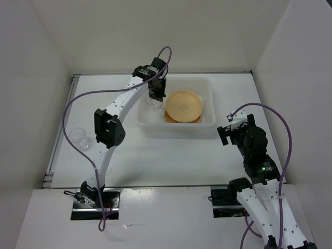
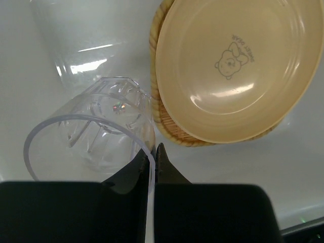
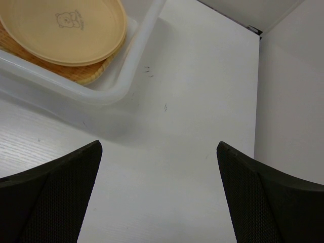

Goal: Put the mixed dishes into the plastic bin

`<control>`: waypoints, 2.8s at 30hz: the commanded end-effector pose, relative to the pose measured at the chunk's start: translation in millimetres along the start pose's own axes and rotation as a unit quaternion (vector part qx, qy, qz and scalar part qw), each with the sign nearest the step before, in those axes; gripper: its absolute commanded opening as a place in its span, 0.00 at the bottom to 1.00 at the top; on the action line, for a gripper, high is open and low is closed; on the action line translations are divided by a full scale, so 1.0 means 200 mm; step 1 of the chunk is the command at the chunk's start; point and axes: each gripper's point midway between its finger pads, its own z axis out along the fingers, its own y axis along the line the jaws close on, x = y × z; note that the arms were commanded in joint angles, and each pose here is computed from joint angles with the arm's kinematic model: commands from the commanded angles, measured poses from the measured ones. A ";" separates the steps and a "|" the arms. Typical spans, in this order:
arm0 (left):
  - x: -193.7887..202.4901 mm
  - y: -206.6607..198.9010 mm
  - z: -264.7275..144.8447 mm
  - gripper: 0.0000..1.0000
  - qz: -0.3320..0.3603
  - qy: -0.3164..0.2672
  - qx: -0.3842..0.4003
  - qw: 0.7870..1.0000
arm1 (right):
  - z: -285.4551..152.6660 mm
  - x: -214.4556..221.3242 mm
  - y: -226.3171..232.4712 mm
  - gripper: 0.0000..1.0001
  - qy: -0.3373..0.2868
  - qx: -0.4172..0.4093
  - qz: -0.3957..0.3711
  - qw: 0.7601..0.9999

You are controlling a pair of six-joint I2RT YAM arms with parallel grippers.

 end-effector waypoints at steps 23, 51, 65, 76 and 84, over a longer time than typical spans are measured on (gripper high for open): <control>-0.08 0.24 0.26 0.32 -0.029 -0.019 -0.108 0.994 | 0.00 -0.06 -0.02 0.98 -0.028 0.013 0.003 1.000; 0.70 1.20 -0.95 0.97 -0.184 -0.055 -0.276 0.942 | 0.04 -0.03 0.03 0.98 -0.009 -0.007 -0.004 1.000; 0.87 1.50 -0.63 0.97 -0.256 0.013 -0.257 0.932 | 0.04 -0.03 0.02 0.98 -0.012 -0.002 -0.003 1.000; 0.94 1.63 -0.47 0.90 -0.284 0.037 -0.256 0.923 | 0.03 -0.02 0.02 0.98 -0.012 -0.001 -0.008 1.000; 0.95 1.65 -0.45 0.00 -0.279 0.038 -0.261 0.923 | 0.03 -0.02 0.02 0.98 -0.012 -0.001 -0.008 1.000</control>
